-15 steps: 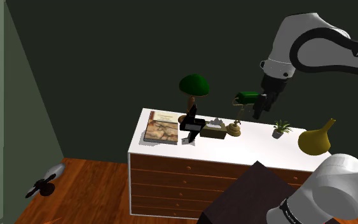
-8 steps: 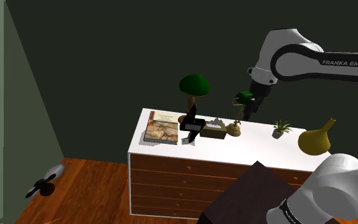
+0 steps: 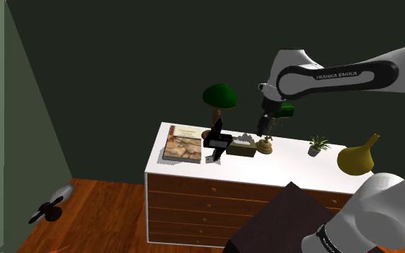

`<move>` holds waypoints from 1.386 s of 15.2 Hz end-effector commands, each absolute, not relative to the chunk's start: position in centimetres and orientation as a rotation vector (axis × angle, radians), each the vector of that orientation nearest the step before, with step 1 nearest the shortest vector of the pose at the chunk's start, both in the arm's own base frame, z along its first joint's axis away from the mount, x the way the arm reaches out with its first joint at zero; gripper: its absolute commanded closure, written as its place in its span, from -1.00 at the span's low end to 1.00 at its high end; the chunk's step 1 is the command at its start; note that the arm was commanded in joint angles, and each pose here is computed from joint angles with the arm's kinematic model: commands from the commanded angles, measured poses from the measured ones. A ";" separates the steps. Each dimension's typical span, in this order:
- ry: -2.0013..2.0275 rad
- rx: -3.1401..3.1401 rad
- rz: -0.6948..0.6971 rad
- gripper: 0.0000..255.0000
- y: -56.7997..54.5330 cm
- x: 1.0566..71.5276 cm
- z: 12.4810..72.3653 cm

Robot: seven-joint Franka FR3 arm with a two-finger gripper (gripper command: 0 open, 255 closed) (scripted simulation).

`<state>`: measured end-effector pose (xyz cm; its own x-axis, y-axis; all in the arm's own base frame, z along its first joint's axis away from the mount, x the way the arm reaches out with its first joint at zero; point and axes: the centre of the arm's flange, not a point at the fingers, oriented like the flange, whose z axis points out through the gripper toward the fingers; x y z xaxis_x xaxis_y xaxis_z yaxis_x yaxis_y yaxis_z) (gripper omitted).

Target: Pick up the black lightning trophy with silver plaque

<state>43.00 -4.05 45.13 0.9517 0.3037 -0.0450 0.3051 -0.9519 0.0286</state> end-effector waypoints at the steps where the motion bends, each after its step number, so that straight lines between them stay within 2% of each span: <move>1: 0.550 3.061 -0.048 -1.00 -4.6 44.9 43.4; 15: 1.023 2.970 0.036 -1.00 -4.6 59.0 32.5; 21: 1.047 2.964 0.040 -1.00 -4.5 59.7 29.4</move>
